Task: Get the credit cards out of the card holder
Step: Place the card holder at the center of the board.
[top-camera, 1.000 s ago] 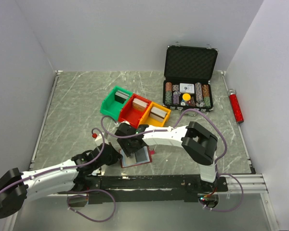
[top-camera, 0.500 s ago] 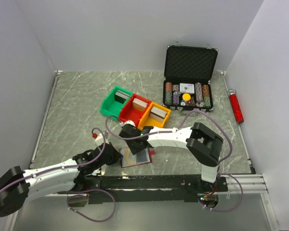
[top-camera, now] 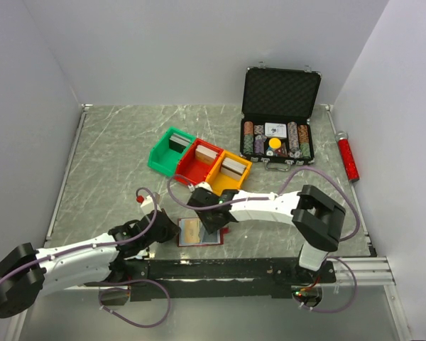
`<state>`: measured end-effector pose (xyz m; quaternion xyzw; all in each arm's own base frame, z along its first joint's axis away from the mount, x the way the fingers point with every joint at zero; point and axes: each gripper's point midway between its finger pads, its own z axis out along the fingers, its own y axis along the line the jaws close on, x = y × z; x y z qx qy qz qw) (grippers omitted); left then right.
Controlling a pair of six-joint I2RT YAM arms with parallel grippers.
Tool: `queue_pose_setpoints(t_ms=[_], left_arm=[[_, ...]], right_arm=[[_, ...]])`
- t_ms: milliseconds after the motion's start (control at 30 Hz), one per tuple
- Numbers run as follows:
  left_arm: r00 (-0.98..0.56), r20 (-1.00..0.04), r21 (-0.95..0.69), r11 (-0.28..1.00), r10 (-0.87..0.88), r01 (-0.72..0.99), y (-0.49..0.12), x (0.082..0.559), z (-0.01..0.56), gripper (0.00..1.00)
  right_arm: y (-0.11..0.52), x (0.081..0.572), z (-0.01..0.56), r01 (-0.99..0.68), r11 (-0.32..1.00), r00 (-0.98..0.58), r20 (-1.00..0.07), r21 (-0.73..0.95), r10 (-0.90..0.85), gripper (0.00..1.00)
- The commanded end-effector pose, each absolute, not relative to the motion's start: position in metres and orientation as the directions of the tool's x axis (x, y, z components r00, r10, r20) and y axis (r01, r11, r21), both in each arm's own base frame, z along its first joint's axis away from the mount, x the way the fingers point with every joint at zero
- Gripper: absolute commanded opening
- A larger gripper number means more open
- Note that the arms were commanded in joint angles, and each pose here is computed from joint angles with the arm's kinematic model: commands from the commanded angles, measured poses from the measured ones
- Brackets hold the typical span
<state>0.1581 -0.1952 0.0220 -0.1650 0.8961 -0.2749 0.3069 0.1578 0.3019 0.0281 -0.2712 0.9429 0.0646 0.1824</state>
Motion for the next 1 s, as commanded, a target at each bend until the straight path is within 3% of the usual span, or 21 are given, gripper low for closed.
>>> queue_pose_setpoints(t_ms=[0,100,300,433,700,967], left_arm=[[-0.743,-0.494,-0.558,0.82,-0.452,-0.127,-0.189,0.163,0.023,0.01],[-0.743,-0.495,-0.559,0.82,-0.45,-0.124,-0.189,0.163,0.024,0.01],[-0.738,-0.502,-0.563,0.818,-0.451,-0.117,-0.189,0.163,0.027,0.01],[-0.734,-0.502,-0.571,0.813,-0.457,-0.116,-0.189,0.164,0.029,0.01],[-0.73,-0.501,-0.598,0.796,-0.465,-0.096,-0.191,0.163,0.036,0.01],[-0.702,-0.534,-0.639,0.768,-0.472,-0.03,-0.195,0.168,0.065,0.01]], right_arm=[[0.28,0.157,0.04,-0.512,0.859,-0.788,-0.389,-0.016,-0.477,0.44],[0.273,0.156,0.045,-0.497,0.867,-0.79,-0.403,-0.021,-0.462,0.44],[0.304,0.165,0.117,-0.53,0.839,-0.719,-0.588,0.12,-0.37,0.55],[0.331,0.166,0.146,-0.59,0.791,-0.681,-0.627,0.163,-0.378,0.57],[0.37,0.146,0.104,-0.63,0.693,-0.747,-0.517,0.35,-0.418,0.36],[0.355,0.14,0.076,-0.565,0.682,-0.813,-0.455,0.465,-0.364,0.35]])
